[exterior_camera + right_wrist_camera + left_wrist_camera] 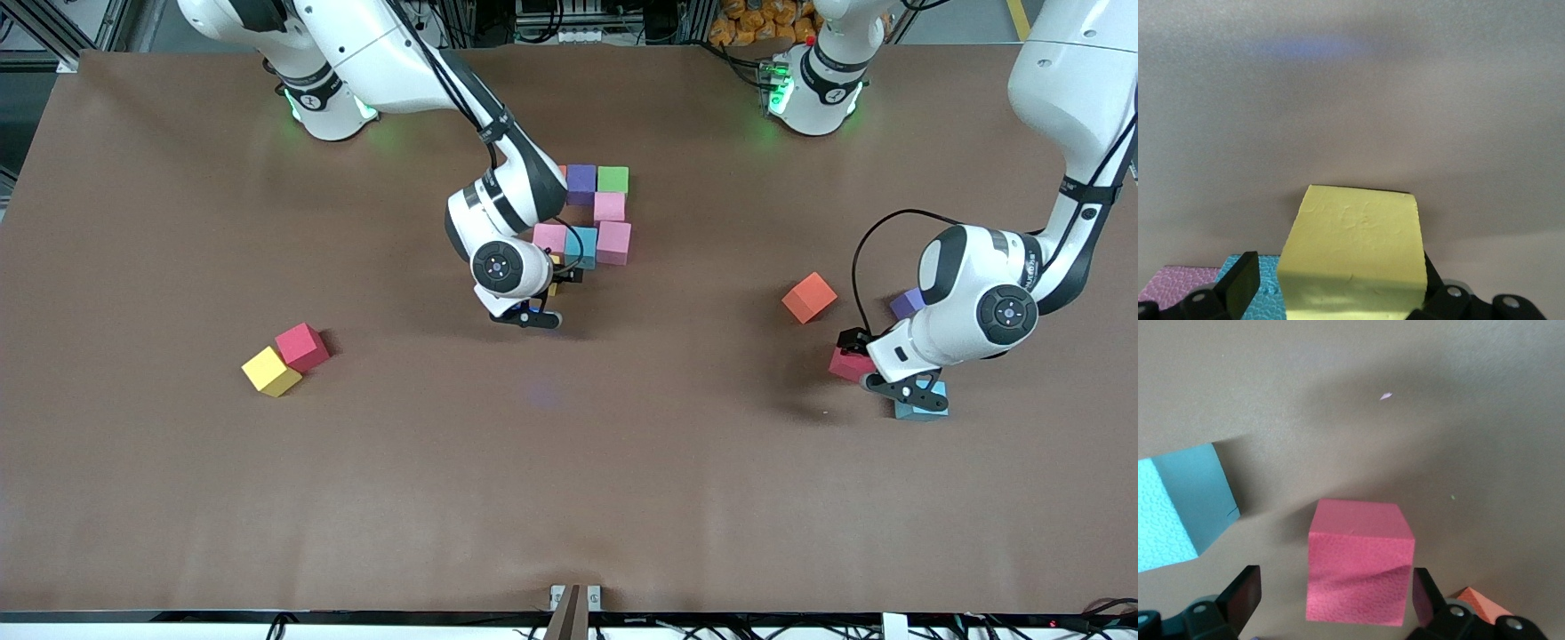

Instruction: Form number 2 with 11 blocks

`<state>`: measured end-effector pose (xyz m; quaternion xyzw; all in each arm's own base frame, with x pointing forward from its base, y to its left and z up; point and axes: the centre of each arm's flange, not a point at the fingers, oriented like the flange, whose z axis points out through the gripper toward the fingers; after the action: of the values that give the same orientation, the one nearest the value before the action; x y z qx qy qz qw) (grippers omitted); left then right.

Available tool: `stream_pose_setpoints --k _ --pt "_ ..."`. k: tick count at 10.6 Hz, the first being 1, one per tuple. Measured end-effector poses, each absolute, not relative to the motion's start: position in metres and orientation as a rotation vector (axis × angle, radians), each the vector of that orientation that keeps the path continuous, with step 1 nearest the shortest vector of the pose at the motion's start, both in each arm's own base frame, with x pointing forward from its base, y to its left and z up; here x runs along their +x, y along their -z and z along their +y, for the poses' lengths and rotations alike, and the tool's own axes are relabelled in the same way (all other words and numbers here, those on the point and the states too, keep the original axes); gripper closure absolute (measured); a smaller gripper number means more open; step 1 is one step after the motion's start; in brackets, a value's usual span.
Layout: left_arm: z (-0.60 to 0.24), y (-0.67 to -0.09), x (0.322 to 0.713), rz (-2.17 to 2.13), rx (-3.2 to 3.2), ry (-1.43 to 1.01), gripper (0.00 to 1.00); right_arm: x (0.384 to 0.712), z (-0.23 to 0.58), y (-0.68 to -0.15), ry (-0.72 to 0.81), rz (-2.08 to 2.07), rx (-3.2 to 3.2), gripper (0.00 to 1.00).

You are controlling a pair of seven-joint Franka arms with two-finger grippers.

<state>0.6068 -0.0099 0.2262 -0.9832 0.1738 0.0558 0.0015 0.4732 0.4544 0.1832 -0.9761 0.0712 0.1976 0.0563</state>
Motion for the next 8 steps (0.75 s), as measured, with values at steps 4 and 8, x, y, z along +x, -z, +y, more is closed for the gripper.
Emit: stream_pose_setpoints --k 4,8 --pt "-0.0105 -0.2241 0.6049 0.55 -3.084 -0.181 0.0 0.4757 0.455 -0.1849 -0.593 0.237 -2.943 0.0" --pt "-0.0108 -0.2227 0.6035 0.552 -3.084 -0.186 0.0 0.4769 0.4555 -0.1855 -0.581 0.243 -2.938 0.0"
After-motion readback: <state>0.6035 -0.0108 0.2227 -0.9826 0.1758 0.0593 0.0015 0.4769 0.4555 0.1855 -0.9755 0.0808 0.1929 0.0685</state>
